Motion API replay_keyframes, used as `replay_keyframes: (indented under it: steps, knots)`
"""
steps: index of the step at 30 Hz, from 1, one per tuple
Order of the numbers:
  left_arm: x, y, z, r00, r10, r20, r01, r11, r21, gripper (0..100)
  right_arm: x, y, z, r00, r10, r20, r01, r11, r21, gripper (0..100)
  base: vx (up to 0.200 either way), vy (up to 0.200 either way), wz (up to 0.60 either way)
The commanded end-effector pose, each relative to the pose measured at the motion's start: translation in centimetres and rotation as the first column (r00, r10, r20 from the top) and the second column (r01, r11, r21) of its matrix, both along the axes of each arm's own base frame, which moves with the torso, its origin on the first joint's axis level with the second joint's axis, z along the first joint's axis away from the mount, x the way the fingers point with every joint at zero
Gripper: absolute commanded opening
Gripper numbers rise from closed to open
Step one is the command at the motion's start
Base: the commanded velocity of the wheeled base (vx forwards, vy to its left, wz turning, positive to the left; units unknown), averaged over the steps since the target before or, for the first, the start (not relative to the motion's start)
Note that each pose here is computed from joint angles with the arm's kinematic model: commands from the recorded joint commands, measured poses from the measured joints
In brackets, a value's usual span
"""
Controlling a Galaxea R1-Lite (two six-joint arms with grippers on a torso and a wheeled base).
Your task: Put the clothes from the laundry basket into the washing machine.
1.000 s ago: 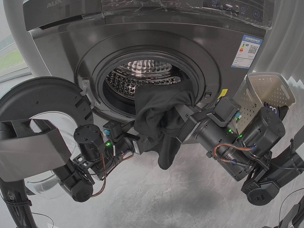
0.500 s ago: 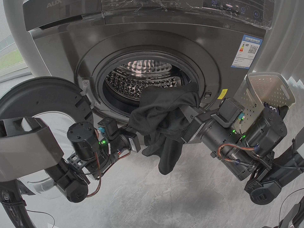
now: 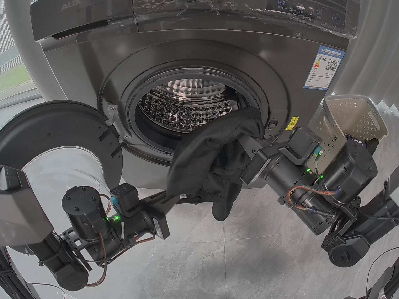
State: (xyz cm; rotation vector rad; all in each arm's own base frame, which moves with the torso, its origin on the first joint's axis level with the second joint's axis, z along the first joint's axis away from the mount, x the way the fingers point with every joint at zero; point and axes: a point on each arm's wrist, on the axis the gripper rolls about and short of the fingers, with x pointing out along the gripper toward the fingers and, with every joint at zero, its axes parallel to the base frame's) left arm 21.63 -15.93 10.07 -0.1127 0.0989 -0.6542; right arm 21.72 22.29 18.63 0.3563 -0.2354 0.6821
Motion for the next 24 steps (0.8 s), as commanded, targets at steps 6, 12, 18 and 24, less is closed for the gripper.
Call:
replay_keyframes:
  steps: [6, 12, 18, 24]
  knots:
    - [0.6, -0.6, -2.2, 0.998, -0.017, -0.067, 0.020, 0.999, 0.039, 100, -0.6, -0.1, 0.6, 1.000, 0.011, 0.012, -0.011, 1.000, 0.012, 0, 0.000, 0.000, 0.00]
    - [1.8, -1.0, -3.2, 0.997, -0.002, -0.081, 0.006, 0.999, 0.049, 100, -0.6, -0.1, 0.7, 1.000, 0.011, 0.014, -0.011, 1.000, 0.014, 0, 0.000, 0.000, 0.00]
    - [3.6, -2.1, -4.0, 0.998, 0.007, -0.066, -0.005, 0.999, 0.043, 100, -0.6, -0.1, 0.7, 1.000, 0.013, 0.014, -0.013, 1.000, 0.014, 0, 0.000, 0.000, 0.00]
    - [6.0, -2.9, -2.9, 0.999, 0.033, 0.005, -0.033, 0.999, -0.008, 100, -0.7, -0.1, 0.6, 1.000, 0.013, 0.013, -0.013, 1.000, 0.013, 0, 0.000, 0.000, 0.00]
